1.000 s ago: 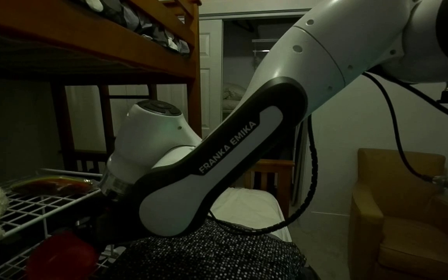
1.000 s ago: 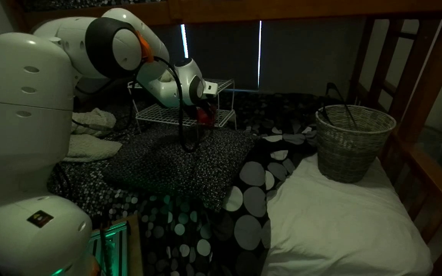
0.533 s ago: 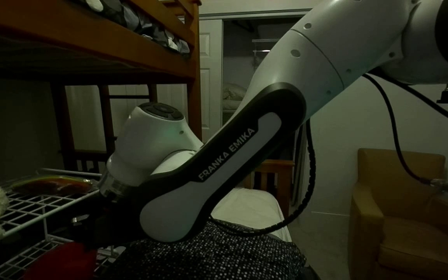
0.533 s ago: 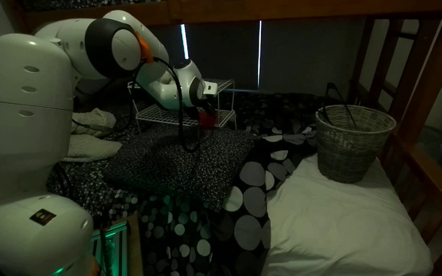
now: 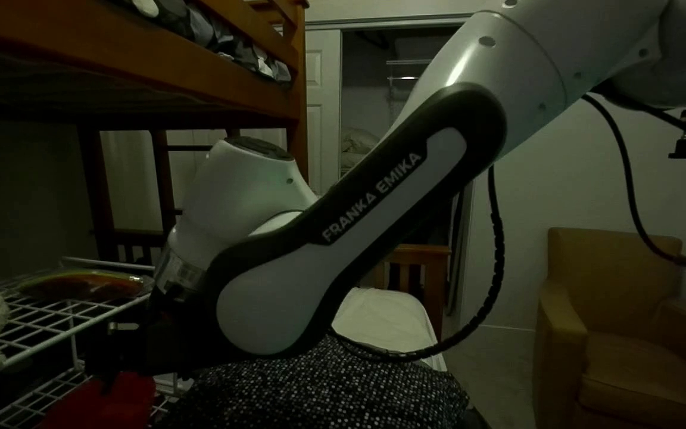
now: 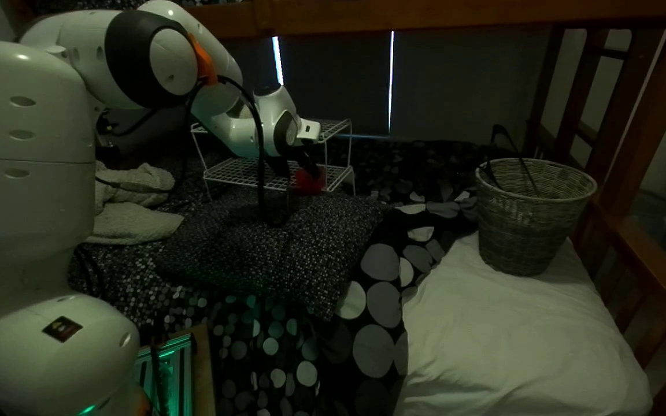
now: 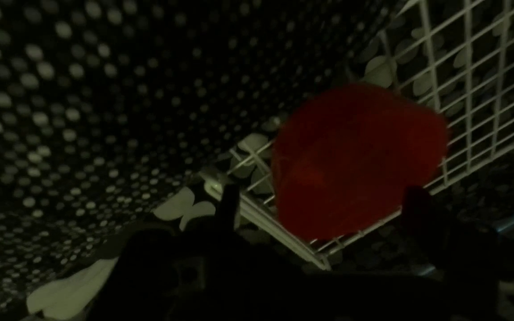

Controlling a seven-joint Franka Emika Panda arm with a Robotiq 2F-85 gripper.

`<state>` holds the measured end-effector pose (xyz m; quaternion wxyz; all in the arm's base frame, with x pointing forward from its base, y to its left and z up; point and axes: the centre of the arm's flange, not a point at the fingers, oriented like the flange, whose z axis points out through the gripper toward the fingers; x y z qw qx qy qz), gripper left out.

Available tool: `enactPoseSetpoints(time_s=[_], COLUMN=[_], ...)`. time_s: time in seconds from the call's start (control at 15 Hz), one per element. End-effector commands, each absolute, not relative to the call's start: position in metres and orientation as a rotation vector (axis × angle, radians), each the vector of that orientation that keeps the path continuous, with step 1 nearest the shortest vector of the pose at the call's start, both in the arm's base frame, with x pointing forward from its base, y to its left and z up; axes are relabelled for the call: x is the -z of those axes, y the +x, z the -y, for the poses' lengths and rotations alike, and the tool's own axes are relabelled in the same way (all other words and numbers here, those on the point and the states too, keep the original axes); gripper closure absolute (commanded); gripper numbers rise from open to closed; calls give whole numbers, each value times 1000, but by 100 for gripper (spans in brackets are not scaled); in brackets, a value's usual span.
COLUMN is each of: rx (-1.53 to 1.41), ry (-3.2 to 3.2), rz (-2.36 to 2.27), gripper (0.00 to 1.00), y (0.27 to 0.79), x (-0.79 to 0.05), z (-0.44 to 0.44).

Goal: Put the bowl on the bottom rack on the left

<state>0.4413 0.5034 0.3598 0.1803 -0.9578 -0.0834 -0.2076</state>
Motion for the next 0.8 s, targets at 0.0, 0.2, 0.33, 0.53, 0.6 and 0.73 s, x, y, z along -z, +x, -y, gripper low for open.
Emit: enactPoseSetpoints(time_s=[0.0,0.2,0.33,0.53,0.6,0.73], rx=[301,62,-51,-216,-309,-277], ry=[-2715,-2774,-2844,-2939,-2971,-2973], rz=[261,213,112,-31,-20,36], gripper=[0,0,0,0,0,0], y=[384,348,328,310,310,320], x=[-400,-428,-450,-477,-479,-474], z=[-460,-443,-415,-372,-362,-379])
